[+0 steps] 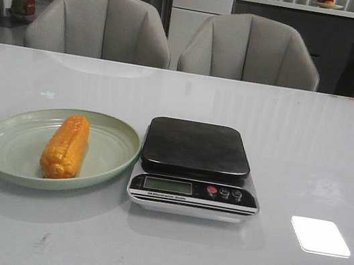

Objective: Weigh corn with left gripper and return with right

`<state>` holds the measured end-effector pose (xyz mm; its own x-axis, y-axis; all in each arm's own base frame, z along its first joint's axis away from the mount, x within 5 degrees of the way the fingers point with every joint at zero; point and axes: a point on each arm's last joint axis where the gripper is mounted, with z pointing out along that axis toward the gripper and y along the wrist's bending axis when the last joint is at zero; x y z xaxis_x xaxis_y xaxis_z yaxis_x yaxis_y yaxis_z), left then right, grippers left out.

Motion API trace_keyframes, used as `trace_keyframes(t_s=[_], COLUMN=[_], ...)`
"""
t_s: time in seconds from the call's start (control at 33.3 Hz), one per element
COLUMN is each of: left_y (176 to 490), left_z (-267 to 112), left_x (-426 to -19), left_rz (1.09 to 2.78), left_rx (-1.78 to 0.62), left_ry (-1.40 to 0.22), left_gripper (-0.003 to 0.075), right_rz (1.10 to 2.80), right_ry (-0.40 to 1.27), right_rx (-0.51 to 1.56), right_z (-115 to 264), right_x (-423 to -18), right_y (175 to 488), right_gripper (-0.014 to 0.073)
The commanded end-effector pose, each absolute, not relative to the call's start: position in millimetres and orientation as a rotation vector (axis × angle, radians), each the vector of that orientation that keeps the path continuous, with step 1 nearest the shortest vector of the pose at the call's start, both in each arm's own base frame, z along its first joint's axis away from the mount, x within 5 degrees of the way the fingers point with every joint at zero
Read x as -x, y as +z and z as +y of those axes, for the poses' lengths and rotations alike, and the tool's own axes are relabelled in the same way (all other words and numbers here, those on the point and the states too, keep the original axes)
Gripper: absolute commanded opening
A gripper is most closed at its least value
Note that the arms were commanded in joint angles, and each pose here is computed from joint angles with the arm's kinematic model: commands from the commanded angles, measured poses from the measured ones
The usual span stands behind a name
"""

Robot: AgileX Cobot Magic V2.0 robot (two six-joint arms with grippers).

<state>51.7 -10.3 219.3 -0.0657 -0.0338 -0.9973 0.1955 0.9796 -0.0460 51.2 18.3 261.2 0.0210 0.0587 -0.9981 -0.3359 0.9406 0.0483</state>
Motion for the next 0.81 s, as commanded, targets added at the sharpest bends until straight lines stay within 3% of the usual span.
trace_keyframes(t_s=[0.0,0.15,0.33,0.78], left_y=[231,221,213,213], left_z=[-8,-4,-1,0], left_x=[-54,-54,-54,-54], left_rz=[1.501,1.499,1.370,1.376], left_rx=[-0.044,0.009,0.046,0.056], left_ry=[-0.185,-0.135,-0.095,-0.080], left_gripper=[0.0114,0.0114,0.0114,0.0114], right_rz=[1.425,1.425,1.427,1.428], right_ry=[0.309,0.309,0.308,0.308], right_rx=[0.219,0.219,0.219,0.220], right_z=[18,18,18,18], right_x=[-50,-50,-50,-50], right_y=[277,277,277,277], right_gripper=[0.0155,0.0155,0.0155,0.0155])
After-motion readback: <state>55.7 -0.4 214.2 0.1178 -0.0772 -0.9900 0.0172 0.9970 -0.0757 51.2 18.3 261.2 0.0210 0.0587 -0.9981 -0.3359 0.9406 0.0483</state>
